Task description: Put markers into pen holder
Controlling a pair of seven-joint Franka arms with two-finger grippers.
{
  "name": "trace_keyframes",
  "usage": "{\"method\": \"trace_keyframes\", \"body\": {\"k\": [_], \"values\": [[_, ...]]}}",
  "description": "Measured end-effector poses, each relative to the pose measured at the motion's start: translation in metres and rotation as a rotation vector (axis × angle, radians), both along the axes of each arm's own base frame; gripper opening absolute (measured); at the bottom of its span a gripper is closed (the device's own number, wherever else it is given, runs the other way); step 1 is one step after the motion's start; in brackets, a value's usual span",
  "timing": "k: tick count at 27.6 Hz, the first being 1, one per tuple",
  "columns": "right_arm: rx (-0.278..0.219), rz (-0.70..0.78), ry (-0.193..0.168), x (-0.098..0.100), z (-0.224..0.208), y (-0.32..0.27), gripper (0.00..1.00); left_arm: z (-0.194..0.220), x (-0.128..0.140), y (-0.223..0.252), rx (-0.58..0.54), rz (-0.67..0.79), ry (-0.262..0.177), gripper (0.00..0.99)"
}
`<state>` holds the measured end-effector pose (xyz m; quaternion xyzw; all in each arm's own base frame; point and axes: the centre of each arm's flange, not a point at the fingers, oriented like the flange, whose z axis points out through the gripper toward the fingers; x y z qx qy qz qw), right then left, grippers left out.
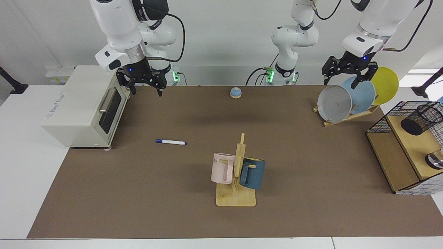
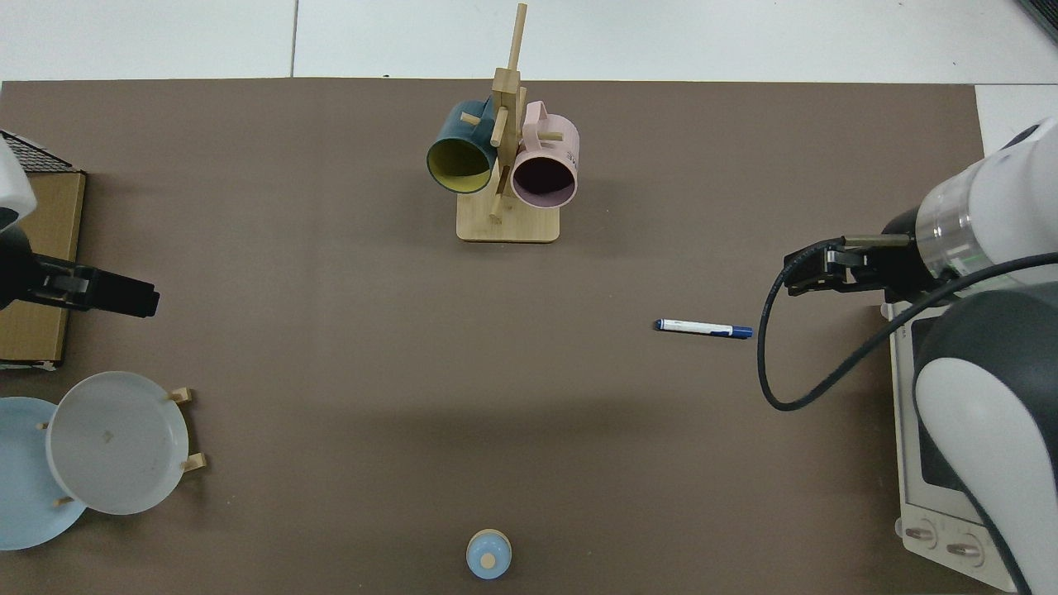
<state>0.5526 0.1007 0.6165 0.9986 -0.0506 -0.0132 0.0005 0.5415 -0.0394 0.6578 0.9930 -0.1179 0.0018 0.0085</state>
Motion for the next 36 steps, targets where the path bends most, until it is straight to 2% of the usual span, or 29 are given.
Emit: {"method": "trace_keyframes", "body": {"k": [27, 31, 36], "values": [[-0.003, -0.025, 0.005, 0.001, -0.002, -0.008, 1.00, 0.000, 0.000, -0.001, 0.000, -0.002, 0.000, 0.991], [-0.005, -0.147, 0.003, 0.002, -0.003, -0.009, 1.00, 0.000, 0.000, -0.001, 0.000, -0.002, 0.000, 0.991], [-0.004, -0.402, 0.001, -0.005, -0.005, 0.018, 1.00, 0.000, 0.000, -0.001, 0.000, -0.002, 0.000, 0.991]]}}
